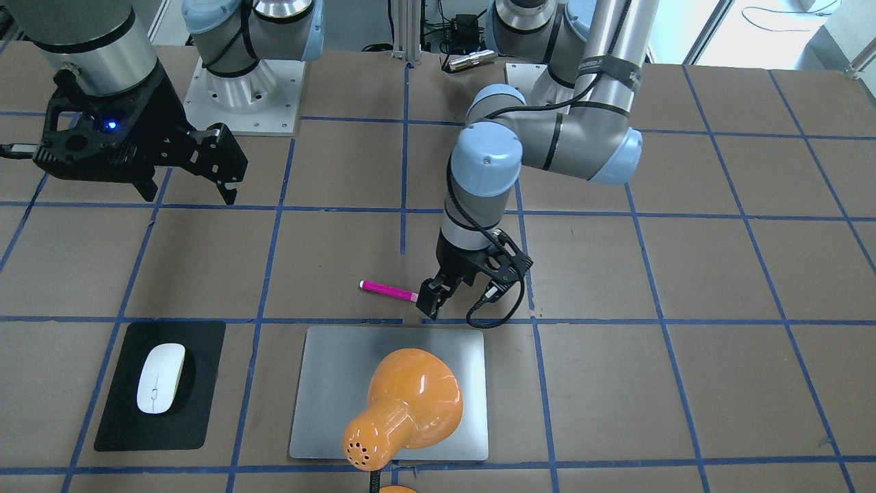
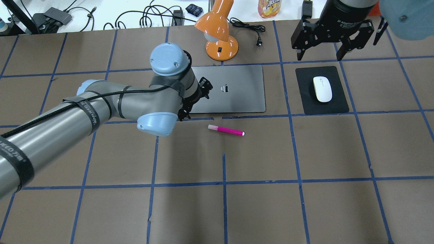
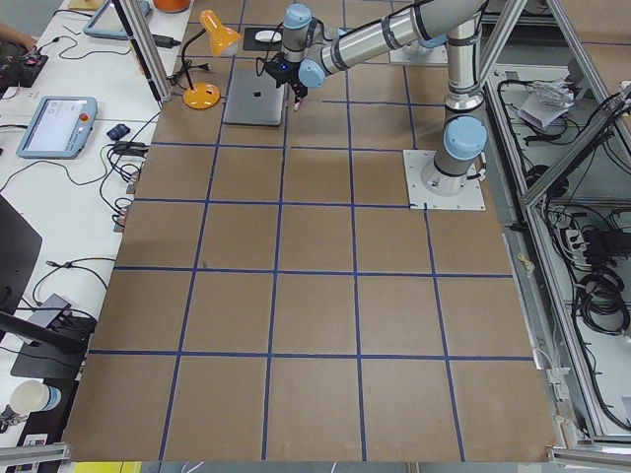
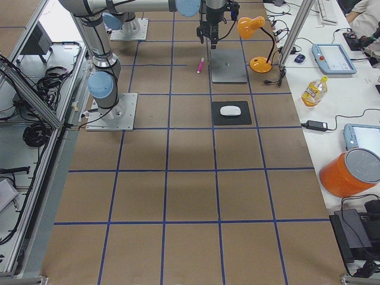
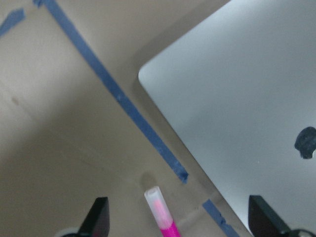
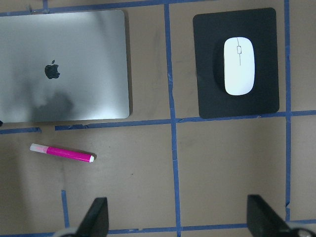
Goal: Place pen and mouse around notebook
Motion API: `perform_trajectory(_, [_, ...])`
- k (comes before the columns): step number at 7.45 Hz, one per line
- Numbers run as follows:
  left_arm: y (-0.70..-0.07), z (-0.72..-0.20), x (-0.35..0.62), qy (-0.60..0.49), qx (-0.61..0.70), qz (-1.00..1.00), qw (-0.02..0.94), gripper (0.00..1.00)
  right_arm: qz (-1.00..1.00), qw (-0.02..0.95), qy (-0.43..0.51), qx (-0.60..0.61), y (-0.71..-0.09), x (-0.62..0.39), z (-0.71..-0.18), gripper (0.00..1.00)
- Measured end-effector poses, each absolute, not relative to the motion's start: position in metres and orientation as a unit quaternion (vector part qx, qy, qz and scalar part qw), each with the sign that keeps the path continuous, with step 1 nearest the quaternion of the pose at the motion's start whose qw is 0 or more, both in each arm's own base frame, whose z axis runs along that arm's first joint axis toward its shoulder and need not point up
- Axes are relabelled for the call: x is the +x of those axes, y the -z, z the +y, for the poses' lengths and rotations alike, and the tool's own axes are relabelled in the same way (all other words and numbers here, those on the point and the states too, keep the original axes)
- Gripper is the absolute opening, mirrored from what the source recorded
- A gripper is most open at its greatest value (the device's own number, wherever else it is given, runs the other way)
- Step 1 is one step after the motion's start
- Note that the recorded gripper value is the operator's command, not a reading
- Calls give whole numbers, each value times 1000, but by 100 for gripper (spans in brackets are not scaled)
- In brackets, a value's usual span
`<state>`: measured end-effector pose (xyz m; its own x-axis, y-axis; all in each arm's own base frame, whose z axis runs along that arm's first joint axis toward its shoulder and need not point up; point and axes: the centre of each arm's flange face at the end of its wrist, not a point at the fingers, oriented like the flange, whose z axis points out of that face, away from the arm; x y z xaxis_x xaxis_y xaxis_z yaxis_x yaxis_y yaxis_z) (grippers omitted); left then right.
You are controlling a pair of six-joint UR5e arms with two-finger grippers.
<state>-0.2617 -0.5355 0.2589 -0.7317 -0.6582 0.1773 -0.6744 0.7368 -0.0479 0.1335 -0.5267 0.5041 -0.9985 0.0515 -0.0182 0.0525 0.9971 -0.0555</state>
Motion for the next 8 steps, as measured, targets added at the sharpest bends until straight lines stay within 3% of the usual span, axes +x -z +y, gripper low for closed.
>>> perform_trajectory(4, [-315,-542,-172,-48,163,-983,74,100,999,6,30,27,-506,133,-526,100])
perform_trajectory(8, [-386,-523,-122,-12,90,-994,55,100,999,5,31,26,-506,133,-527,100])
